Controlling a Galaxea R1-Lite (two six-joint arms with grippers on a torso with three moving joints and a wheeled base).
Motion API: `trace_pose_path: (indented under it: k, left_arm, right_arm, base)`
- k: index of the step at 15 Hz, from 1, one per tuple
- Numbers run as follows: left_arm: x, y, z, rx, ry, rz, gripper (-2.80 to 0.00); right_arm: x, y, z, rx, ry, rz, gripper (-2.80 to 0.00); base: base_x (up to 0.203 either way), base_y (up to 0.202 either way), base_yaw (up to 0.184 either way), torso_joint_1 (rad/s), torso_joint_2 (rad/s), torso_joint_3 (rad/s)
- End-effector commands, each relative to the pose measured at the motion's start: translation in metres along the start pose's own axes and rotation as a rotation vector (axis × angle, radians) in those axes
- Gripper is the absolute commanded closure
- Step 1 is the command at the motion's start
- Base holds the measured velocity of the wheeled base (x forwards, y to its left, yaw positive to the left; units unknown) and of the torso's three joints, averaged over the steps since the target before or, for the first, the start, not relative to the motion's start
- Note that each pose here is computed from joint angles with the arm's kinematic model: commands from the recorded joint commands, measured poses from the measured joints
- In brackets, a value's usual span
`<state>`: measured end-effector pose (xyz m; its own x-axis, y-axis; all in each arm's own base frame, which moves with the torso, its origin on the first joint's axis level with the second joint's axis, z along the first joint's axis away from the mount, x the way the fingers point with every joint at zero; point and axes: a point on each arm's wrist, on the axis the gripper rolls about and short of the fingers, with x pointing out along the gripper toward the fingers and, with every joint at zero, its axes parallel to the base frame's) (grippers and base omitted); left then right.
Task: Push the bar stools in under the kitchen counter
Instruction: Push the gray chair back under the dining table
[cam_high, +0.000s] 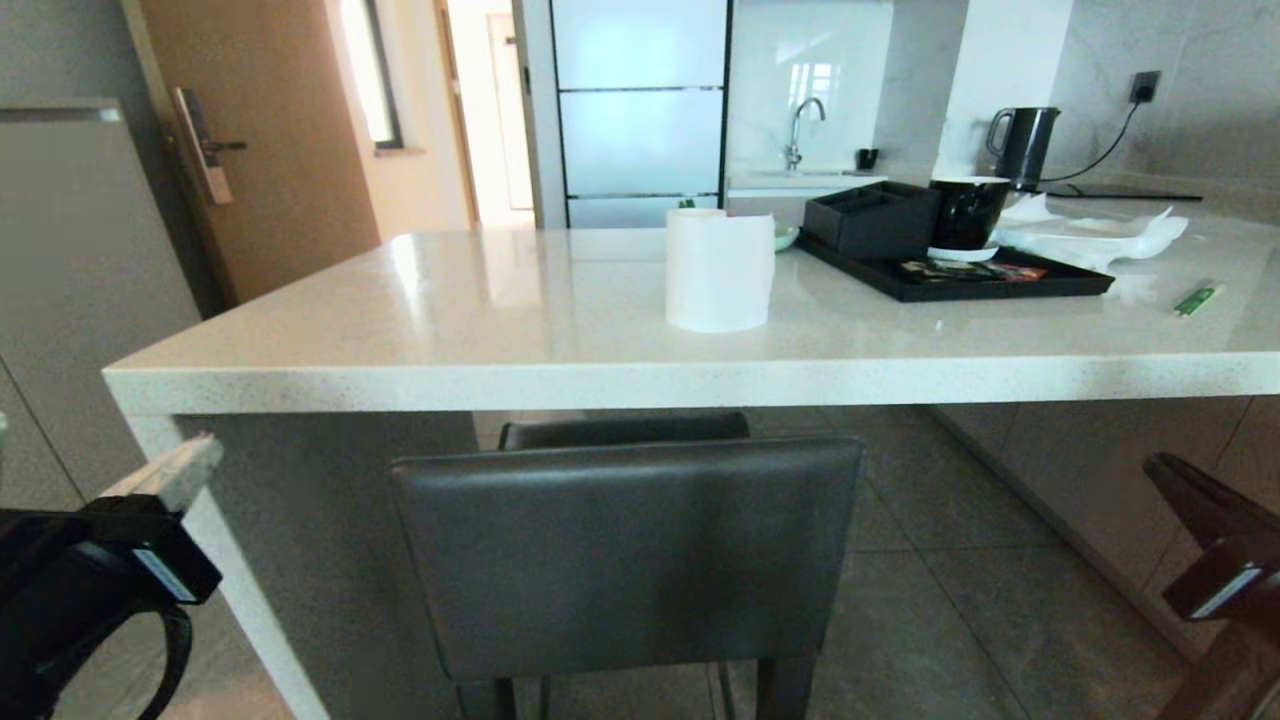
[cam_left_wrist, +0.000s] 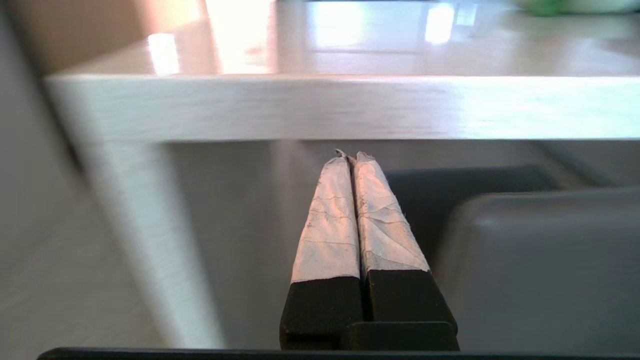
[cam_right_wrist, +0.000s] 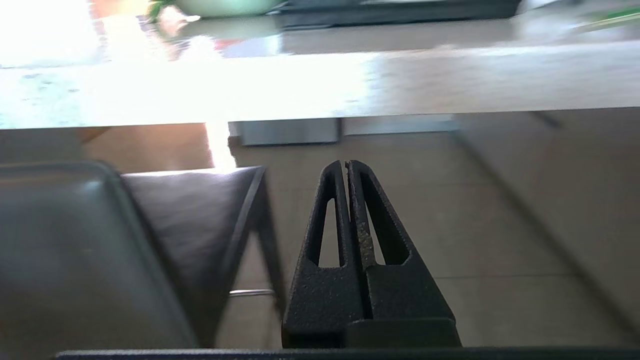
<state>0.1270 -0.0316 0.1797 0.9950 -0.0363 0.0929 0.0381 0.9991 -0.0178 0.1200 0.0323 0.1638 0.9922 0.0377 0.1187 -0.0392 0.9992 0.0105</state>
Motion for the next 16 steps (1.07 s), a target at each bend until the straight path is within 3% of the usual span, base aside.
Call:
trace_pose_path:
  k: [1, 4, 6, 11, 14, 16]
  left_arm:
    - [-0.019, 0.01, 0.017, -0.016, -0.097, 0.055, 0.0]
    - [-0.034, 0.019, 0.027, 0.031, -0.165, 0.116, 0.0]
    - [-0.049, 0.023, 0.031, 0.064, -0.164, 0.136, 0.0]
    - [-0.089, 0.03, 0.055, 0.082, -0.225, 0.203, 0.0]
    - [-0.122, 0.031, 0.05, 0.103, -0.208, 0.203, 0.0]
    - [-0.14, 0.032, 0.04, 0.117, -0.173, 0.205, 0.0]
  right_arm:
    - [-0.019, -0.008, 0.013, 0.015, -0.088, -0.029, 0.0]
    - [-0.044, -0.018, 0.022, 0.003, -0.115, -0.071, 0.0]
    - [-0.061, -0.024, 0.027, -0.01, -0.111, -0.114, 0.0]
    - [-0.105, -0.031, 0.042, -0.022, -0.121, -0.141, 0.0]
    - [-0.137, -0.034, 0.052, -0.032, -0.093, -0.106, 0.0]
    - [-0.142, -0.035, 0.061, -0.037, -0.122, -0.136, 0.0]
  base:
    - [0.0, 0.0, 0.0, 0.0, 0.0, 0.0]
    - [0.0, 0.0, 0.0, 0.0, 0.0, 0.0]
    - [0.0, 0.0, 0.0, 0.0, 0.0, 0.0]
    - [0.0, 0.0, 0.0, 0.0, 0.0, 0.0]
    - [0.0, 0.0, 0.0, 0.0, 0.0, 0.0]
    - [0.0, 0.0, 0.0, 0.0, 0.0, 0.0]
